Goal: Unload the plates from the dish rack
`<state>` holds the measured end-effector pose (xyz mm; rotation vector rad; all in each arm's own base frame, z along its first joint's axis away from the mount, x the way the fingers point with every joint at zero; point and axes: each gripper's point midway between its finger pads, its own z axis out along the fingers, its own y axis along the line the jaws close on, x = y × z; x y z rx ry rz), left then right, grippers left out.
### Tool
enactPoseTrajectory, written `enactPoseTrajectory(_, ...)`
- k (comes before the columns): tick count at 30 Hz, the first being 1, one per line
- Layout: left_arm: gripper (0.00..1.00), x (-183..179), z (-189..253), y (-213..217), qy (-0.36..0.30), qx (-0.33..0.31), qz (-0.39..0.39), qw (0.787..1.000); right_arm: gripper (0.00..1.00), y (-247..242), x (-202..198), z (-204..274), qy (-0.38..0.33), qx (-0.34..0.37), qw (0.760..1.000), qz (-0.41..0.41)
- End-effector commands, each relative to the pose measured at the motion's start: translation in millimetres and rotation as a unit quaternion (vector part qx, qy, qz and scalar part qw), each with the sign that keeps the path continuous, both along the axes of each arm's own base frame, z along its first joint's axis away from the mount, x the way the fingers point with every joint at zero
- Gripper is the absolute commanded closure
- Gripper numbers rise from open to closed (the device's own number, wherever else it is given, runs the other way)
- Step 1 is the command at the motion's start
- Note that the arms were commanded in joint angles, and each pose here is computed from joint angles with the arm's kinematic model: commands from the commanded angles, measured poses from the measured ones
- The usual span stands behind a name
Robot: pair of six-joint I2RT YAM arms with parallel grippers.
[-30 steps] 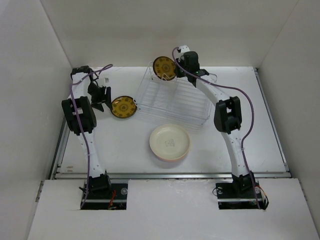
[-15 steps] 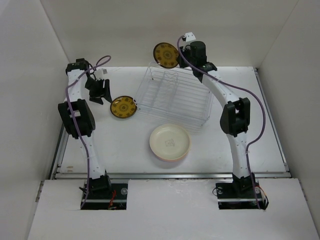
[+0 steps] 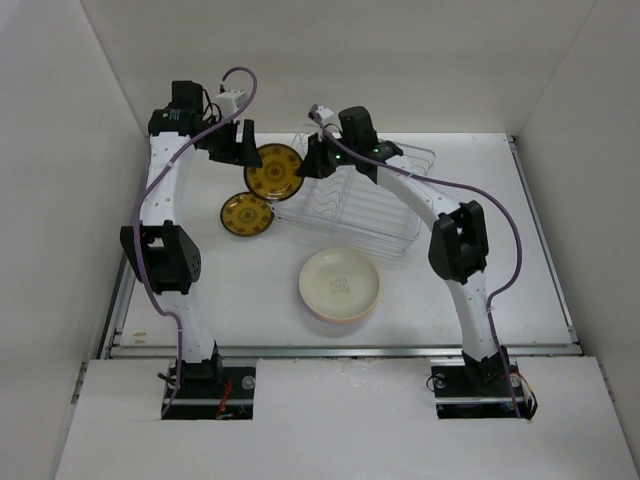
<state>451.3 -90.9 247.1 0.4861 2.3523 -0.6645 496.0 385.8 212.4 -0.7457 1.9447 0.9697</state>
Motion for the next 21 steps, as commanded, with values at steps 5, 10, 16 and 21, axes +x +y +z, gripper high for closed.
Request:
enactPoseTrajectory(5,0.40,1.9,-8.4,-6.2,0.021,0.004,-0.002,1.000,1.00,34.4,-52.7,43.7,0.001,0.055,0.994,0.094)
enactPoseTrajectory(10,0.81,-11.6,-16.8,-5.0,0.047,0.011,-0.014,0.999,1.00,35.5,-53.9,45.8,-0.001,0.059,0.993,0.100)
enactPoseTrajectory(16,1.00,-19.7,-15.3,-4.9,0.058,0.011,-0.014,0.998,0.94,33.8,-49.0,46.8,-0.001,0.055,0.995,0.083)
enactPoseTrajectory(21,1.00,-13.0,4.1,13.2,0.064,-0.057,0.044,0.995,0.34,30.2,-40.9,61.8,-0.016,0.054,0.997,0.055)
